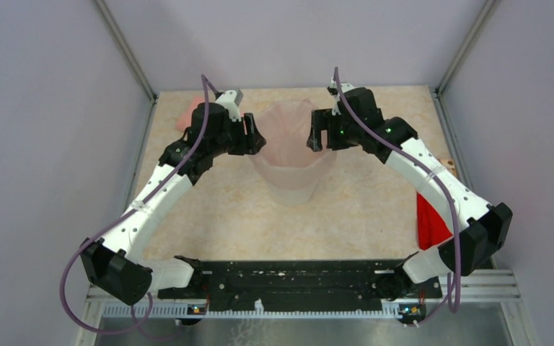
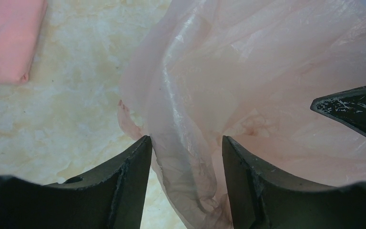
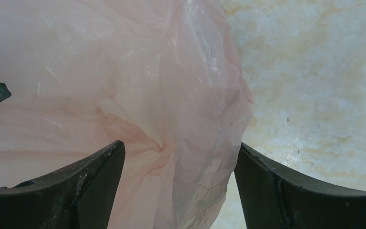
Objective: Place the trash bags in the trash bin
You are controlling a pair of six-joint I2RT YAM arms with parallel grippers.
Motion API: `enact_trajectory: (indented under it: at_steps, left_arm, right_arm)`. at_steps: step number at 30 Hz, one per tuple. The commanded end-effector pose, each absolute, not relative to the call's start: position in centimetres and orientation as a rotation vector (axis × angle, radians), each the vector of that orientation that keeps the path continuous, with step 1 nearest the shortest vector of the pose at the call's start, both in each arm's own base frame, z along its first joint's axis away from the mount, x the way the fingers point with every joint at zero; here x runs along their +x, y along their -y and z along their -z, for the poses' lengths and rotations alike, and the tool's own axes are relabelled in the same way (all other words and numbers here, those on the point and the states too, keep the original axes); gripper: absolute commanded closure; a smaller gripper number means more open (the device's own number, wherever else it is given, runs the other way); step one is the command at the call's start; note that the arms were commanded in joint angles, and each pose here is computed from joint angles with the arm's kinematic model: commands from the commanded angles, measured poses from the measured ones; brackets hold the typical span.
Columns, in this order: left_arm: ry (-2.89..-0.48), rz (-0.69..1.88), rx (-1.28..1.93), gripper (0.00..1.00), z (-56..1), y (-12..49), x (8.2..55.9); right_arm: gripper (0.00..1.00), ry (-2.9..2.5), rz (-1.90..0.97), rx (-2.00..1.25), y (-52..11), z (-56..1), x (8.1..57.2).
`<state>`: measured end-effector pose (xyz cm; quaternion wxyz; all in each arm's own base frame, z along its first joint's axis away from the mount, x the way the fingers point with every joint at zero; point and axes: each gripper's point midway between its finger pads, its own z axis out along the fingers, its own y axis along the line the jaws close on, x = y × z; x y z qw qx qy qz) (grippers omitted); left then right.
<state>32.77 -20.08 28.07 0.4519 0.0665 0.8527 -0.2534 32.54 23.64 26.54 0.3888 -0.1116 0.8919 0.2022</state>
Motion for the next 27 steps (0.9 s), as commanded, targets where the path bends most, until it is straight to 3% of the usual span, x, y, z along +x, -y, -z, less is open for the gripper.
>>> enact_trajectory:
  at_steps: [1,12,20,22,27]
  left_arm:
    - [-2.039,0.635,0.169,0.37,-29.8,20.1,33.3]
    - [-1.953,0.585,0.189,0.25,-33.9,19.1,33.2]
    - [-1.892,0.595,0.224,0.1,-36.8,18.9,32.3]
    - [-1.878,0.598,0.23,0.02,-37.3,18.7,31.9]
    - [-1.851,0.599,0.237,0.02,-38.2,18.1,30.7]
  right_arm:
    - [0.18,-2.219,-0.533,-0.262,-23.9,-28.2,33.3]
    - [0.02,-2.12,-0.518,-0.25,-22.9,-33.1,33.3]
    - [0.01,-2.001,-0.55,-0.237,-21.9,-37.1,32.1]
    - [0.01,-1.961,-0.563,-0.228,-21.5,-38.2,31.5]
    - [0.01,-1.865,-0.603,-0.198,-20.3,-39.9,29.7]
